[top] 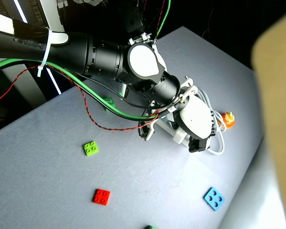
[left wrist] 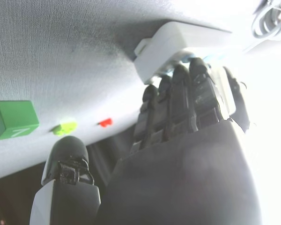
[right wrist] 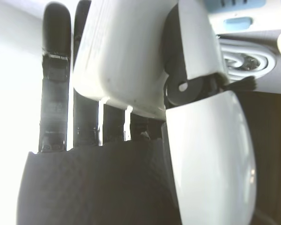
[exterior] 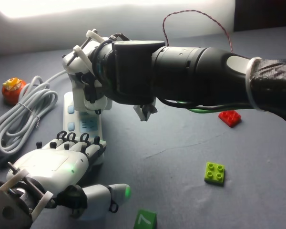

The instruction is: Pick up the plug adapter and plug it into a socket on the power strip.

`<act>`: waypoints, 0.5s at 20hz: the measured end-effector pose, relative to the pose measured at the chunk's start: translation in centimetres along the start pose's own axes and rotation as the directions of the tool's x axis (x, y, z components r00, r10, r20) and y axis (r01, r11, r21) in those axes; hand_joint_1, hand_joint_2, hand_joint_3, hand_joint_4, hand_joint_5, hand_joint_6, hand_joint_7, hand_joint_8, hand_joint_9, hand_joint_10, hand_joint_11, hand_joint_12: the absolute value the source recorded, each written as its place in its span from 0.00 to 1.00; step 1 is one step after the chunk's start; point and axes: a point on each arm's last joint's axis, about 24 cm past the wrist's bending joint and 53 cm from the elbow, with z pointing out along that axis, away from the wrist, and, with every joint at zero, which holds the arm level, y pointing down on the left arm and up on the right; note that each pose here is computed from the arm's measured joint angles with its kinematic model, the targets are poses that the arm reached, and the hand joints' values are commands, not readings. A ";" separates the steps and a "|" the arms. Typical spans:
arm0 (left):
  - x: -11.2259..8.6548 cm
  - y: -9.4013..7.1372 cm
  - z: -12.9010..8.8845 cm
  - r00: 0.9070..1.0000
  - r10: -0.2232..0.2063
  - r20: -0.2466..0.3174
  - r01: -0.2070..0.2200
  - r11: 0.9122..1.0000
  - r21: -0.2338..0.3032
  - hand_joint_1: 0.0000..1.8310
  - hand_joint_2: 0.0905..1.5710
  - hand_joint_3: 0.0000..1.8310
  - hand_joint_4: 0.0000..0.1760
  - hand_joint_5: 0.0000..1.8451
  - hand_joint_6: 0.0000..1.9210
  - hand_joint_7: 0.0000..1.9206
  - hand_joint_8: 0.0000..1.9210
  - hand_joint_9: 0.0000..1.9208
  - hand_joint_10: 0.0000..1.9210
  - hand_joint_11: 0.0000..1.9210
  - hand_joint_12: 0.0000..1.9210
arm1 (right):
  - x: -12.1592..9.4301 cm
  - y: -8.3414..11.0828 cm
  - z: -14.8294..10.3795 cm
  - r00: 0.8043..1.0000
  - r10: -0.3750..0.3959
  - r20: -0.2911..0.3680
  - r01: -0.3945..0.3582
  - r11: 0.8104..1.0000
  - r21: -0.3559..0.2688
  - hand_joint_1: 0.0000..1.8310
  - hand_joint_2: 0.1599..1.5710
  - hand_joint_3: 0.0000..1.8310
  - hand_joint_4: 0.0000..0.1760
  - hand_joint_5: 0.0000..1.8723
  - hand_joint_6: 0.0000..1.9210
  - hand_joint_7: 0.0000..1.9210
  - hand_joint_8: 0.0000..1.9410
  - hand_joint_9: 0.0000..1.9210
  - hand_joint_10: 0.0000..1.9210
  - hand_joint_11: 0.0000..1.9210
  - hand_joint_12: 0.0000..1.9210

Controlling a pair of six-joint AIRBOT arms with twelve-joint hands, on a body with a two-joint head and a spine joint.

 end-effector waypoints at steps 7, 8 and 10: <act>0.0 0.0 0.0 1.000 -0.002 0.000 0.002 1.000 0.001 0.00 0.75 0.00 0.00 0.03 0.00 0.05 0.00 0.05 0.00 0.00 0.06 | -1.2 -1.4 -0.4 1.000 0.012 0.012 -0.012 1.000 0.004 0.50 0.66 0.00 0.00 0.27 0.00 0.32 0.00 0.33 0.00 0.09 0.50; 0.0 0.0 0.0 1.000 -0.002 0.000 0.002 1.000 0.001 0.00 0.75 0.00 0.00 0.03 0.00 0.05 0.00 0.05 0.00 0.00 0.07 | -1.4 -1.6 -0.5 1.000 0.010 0.015 -0.010 1.000 0.002 0.51 0.66 0.00 0.00 0.25 0.00 0.31 0.00 0.31 0.00 0.08 0.50; -0.1 -0.1 0.0 1.000 -0.003 0.002 0.003 1.000 0.001 0.00 0.75 0.00 0.00 0.04 0.00 0.06 0.00 0.06 0.00 0.00 0.08 | -2.1 -1.5 -1.1 1.000 -0.006 0.022 0.006 1.000 -0.011 0.50 0.65 0.00 0.00 0.23 0.00 0.28 0.00 0.29 0.00 0.07 0.50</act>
